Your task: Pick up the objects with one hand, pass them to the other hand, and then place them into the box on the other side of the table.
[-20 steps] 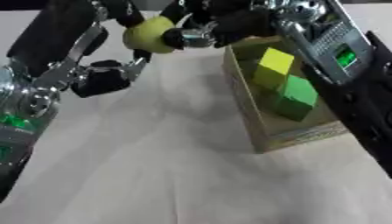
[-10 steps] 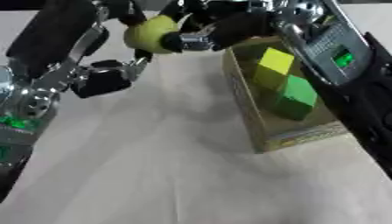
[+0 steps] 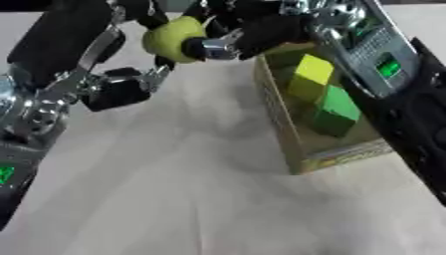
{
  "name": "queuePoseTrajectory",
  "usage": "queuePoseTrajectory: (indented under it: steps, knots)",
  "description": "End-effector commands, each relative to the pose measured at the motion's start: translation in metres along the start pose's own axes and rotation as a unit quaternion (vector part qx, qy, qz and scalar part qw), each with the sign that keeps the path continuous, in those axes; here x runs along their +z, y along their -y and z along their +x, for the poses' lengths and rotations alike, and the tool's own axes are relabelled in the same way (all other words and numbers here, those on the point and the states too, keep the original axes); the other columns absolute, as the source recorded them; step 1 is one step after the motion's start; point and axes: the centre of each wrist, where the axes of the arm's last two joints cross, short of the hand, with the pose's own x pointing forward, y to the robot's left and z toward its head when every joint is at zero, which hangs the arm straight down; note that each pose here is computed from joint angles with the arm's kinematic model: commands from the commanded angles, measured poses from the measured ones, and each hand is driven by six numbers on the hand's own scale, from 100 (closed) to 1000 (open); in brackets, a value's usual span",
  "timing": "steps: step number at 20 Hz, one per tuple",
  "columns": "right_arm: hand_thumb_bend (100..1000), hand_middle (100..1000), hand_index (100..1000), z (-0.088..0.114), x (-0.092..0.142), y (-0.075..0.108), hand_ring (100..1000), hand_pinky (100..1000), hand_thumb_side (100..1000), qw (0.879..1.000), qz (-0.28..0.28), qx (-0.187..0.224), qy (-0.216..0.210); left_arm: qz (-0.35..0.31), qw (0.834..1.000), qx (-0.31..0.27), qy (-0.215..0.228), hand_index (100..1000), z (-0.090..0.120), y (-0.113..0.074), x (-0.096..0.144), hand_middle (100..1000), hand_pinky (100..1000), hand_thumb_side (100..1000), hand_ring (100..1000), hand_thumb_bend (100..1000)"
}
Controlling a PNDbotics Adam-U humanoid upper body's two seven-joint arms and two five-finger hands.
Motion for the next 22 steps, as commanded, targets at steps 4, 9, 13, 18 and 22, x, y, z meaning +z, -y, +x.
queuePoseTrajectory:
  steps: [4,9,13,18,22]
  knots:
    - [120,663,687,0.0073,0.0022,0.0045,706,914,344,1.000,-0.010,-0.017,0.009,0.011,1.000,-0.007,0.013,583,0.0041,-0.0057,-0.0051,467,672,100,550,100]
    - [100,632,613,0.0091,0.0034,0.0042,688,910,333,1.000,-0.011,-0.023,0.013,0.009,1.000,-0.009,-0.002,637,0.0018,-0.0037,-0.0047,490,689,100,569,217]
    - [100,627,589,0.0105,0.0045,0.0040,683,908,326,1.000,-0.008,-0.024,0.016,0.017,1.000,-0.011,-0.016,664,0.0012,-0.0037,-0.0045,506,698,100,579,271]
    - [100,625,584,0.0110,0.0059,0.0042,679,907,322,0.999,-0.008,-0.026,0.017,0.022,0.999,-0.015,-0.030,737,0.0007,-0.0029,-0.0040,564,740,129,632,390]
    - [100,624,584,0.0101,0.0072,0.0052,679,907,319,1.000,-0.009,-0.025,0.016,0.026,0.998,-0.024,-0.042,827,-0.0008,-0.0028,-0.0034,654,809,371,721,606]
